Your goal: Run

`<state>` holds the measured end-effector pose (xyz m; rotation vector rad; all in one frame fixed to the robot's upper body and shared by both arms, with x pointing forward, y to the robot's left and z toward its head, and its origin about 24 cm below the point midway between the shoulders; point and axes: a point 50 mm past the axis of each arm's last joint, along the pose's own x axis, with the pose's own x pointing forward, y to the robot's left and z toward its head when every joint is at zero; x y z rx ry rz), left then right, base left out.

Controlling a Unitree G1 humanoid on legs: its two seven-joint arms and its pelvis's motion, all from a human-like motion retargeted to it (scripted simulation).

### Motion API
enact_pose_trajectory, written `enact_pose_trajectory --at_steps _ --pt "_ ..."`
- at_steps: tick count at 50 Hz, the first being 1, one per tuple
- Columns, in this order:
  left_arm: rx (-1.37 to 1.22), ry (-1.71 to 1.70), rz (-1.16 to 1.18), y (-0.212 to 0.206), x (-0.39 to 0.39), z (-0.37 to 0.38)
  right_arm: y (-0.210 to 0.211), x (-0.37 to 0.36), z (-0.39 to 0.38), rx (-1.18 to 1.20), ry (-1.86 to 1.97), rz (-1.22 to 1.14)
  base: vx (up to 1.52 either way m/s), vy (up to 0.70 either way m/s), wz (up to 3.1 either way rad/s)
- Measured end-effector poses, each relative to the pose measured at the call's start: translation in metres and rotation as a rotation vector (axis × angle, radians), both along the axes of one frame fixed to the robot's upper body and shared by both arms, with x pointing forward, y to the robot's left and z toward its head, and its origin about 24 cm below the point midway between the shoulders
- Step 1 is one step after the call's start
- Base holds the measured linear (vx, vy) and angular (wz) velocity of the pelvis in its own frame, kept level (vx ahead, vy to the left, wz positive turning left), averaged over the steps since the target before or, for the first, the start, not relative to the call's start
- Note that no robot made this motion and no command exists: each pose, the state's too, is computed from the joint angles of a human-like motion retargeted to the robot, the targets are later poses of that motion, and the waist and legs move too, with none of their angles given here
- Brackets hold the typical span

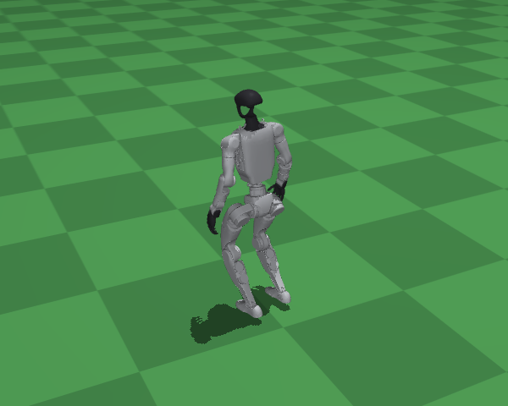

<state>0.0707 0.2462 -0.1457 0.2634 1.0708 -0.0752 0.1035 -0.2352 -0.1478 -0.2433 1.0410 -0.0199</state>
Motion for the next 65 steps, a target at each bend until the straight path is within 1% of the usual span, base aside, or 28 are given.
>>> enact_pose_trajectory --at_steps 3,7,9,14,18,25,30,32,37,42,50,53,55,57,60,65 --pt "0.070 -0.029 0.050 0.008 0.005 0.002 0.006 0.007 0.000 -0.016 -0.014 0.029 -0.18 -0.02 -0.52" --pt "0.109 -0.017 0.101 -0.008 0.004 -0.007 0.024 0.014 -0.004 -0.050 -0.014 0.073 -0.22 -0.05 -0.40" --pt "0.056 0.017 0.050 -0.019 0.003 -0.011 0.027 0.019 -0.004 -0.012 -0.007 0.074 0.01 -0.05 -0.08" --pt "-0.059 0.107 -0.173 -0.024 -0.011 -0.010 0.016 0.022 0.002 0.074 -0.015 0.059 0.14 -0.05 -0.06" --pt "-0.071 0.121 -0.252 -0.014 -0.017 -0.004 0.001 0.026 0.011 0.084 -0.076 0.037 -0.01 -0.01 -0.09" --pt "0.017 0.093 -0.228 0.002 -0.020 0.000 -0.021 0.028 0.026 -0.002 -0.182 -0.010 -0.07 -0.01 -0.18" --pt "0.124 0.074 -0.188 -0.002 -0.021 -0.005 -0.025 0.010 0.016 -0.144 -0.115 0.002 -0.12 0.00 0.10" --pt "0.042 0.097 -0.161 -0.024 -0.028 -0.012 -0.012 -0.006 0.004 -0.090 -0.034 -0.011 0.19 -0.02 -0.10" --pt "-0.195 0.195 -0.173 -0.044 -0.049 -0.014 -0.004 -0.036 -0.006 0.101 0.119 -0.010 0.28 -0.02 -0.22" --pt "-0.243 0.206 -0.167 -0.038 -0.053 -0.009 -0.008 -0.033 0.002 0.170 0.086 0.019 0.06 -0.01 0.07" --pt "-0.120 0.121 -0.105 -0.023 -0.039 -0.006 -0.018 0.022 0.037 0.110 -0.214 0.065 -0.10 -0.01 -0.11" --pt "-0.021 0.043 -0.061 -0.023 -0.021 -0.006 -0.019 0.047 0.051 -0.025 -0.327 0.114 -0.28 -0.01 -0.30" --pt "0.017 0.004 -0.037 -0.036 -0.010 -0.010 -0.013 0.053 0.050 -0.118 -0.348 0.142 -0.28 -0.01 -0.13" --pt "-0.010 0.004 -0.044 -0.049 -0.011 -0.012 -0.011 0.043 0.039 -0.147 -0.290 0.145 -0.06 -0.01 0.07" --pt "-0.108 0.019 -0.129 -0.056 -0.009 -0.010 -0.019 0.027 0.030 -0.105 -0.180 0.135 0.13 -0.02 -0.06" --pt "-0.209 0.050 -0.245 -0.052 -0.017 -0.002 -0.028 0.011 0.030 -0.010 -0.130 0.097 0.01 0.01 0.01"
